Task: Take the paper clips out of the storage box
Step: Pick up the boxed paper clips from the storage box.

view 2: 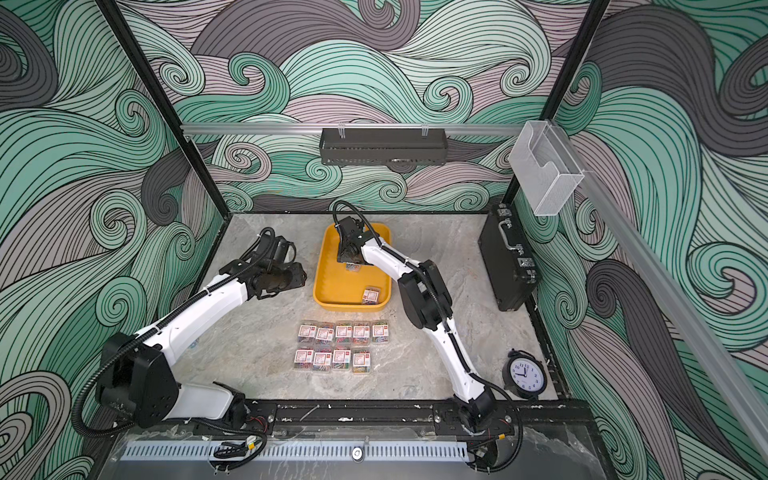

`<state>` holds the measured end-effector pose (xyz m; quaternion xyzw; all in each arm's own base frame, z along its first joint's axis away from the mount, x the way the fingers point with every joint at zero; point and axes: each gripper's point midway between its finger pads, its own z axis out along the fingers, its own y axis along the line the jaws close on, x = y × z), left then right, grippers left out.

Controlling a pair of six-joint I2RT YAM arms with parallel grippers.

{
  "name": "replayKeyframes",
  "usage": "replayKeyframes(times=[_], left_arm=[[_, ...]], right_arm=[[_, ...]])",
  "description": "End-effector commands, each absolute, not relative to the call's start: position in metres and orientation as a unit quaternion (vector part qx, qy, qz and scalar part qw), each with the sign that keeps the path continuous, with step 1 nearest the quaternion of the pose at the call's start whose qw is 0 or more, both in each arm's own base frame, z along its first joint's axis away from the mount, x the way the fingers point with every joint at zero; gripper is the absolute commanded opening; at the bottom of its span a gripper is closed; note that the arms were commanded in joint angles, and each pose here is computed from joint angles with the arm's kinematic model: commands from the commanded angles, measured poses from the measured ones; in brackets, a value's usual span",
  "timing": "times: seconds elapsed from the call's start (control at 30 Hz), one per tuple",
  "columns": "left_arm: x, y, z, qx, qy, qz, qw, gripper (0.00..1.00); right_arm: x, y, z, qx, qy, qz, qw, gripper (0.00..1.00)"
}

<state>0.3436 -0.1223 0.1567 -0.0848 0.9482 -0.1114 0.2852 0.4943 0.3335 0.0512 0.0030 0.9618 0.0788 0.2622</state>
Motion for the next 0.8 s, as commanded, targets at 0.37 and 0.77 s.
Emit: replayKeyframes(times=[0.37, 0.77], left_arm=[[0.335, -0.122, 0.175, -0.088, 0.94, -0.133, 0.301, 0.5], [0.335, -0.124, 0.178, -0.087, 0.94, -0.139, 0.3, 0.5]], right_arm=[[0.488, 0.312, 0.032, -0.028, 0.97, 0.006, 0.242, 0.73], [0.495, 0.309, 0.035, -0.069, 0.969, 0.013, 0.238, 0.6]])
